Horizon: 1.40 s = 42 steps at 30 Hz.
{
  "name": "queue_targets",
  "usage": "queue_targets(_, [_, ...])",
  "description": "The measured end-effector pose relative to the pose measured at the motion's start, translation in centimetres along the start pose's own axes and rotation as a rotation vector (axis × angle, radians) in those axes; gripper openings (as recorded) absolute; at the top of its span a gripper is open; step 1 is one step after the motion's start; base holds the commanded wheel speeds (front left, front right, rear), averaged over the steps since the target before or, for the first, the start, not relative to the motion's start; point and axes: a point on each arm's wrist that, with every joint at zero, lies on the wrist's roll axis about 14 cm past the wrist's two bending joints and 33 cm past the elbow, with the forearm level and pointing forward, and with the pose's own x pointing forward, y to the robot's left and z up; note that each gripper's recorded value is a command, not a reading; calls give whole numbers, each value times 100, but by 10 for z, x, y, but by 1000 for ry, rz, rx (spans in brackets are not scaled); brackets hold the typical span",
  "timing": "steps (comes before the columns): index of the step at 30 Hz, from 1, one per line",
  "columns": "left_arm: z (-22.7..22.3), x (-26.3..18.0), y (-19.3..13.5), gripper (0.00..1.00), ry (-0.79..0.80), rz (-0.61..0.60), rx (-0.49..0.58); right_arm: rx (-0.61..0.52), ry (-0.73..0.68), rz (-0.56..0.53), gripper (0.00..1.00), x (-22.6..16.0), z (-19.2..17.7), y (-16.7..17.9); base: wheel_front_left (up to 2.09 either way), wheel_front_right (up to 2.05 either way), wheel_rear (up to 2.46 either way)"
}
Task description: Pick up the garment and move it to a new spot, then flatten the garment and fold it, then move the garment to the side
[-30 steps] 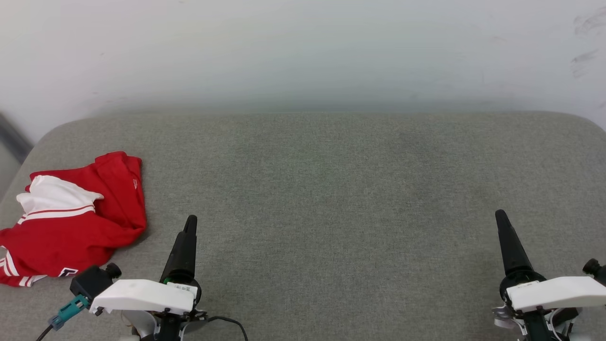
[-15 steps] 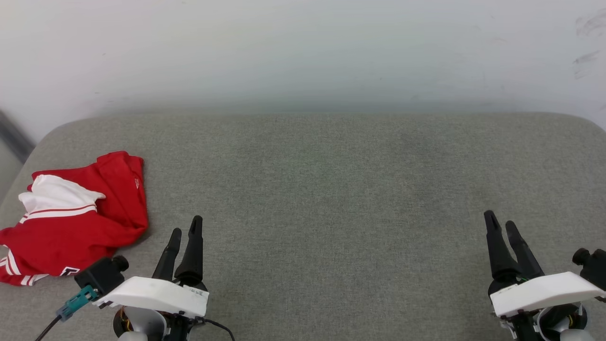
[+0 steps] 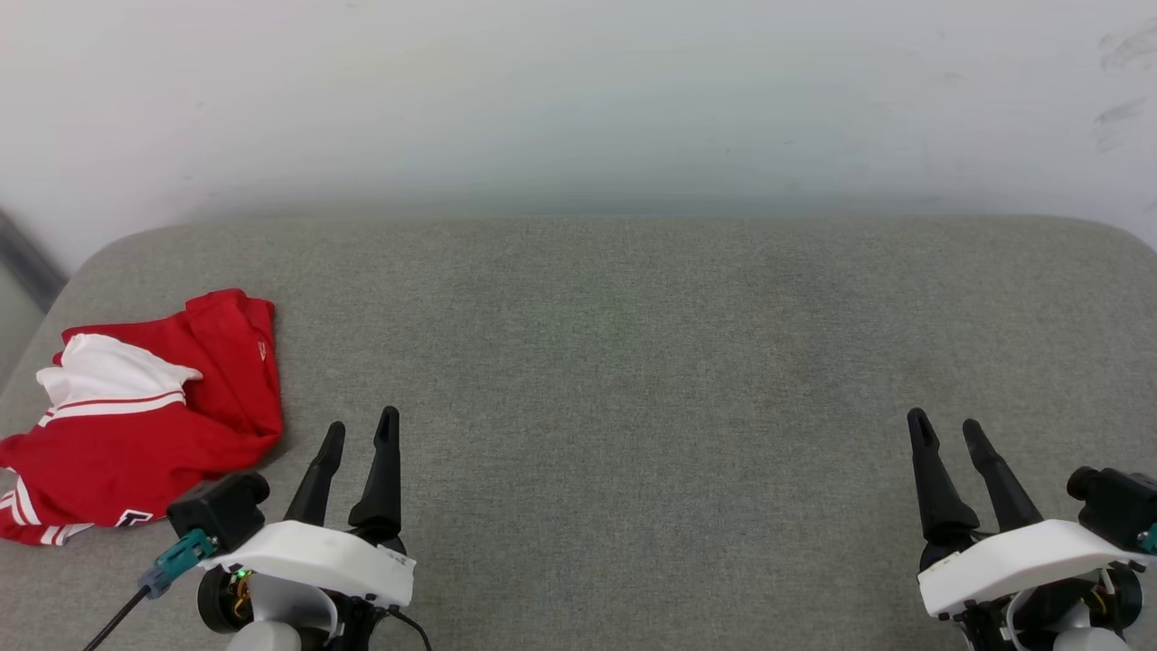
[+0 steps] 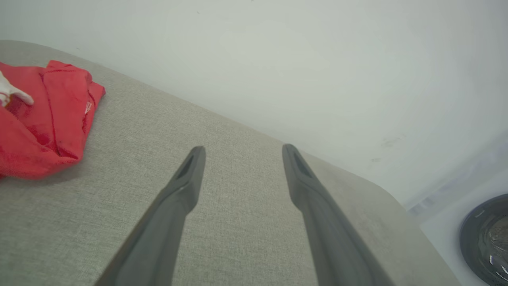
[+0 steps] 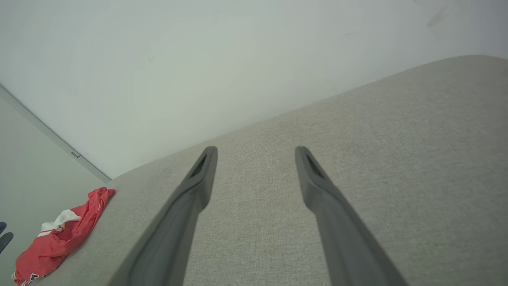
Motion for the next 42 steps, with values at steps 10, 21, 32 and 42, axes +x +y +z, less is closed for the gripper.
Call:
queue_targets(10, [0, 1, -4, 100, -6, -22, 126, -125, 3, 1, 100, -1, 3, 0, 0, 0, 0])
queue_targets(21, [1, 1, -4, 100, -15, -23, 240, -223, 2, -13, 100, -6, 5, -5, 0, 0, 0])
queue_targets(32, [-2, 0, -5, 100, -14, -35, 338, -315, -8, -10, 100, -9, 8, -4, 0, 0, 0])
queue_targets(42, [-5, 0, -10, 100, -17, -61, 413, -381, -16, -10, 100, -11, 10, -4, 0, 0, 0])
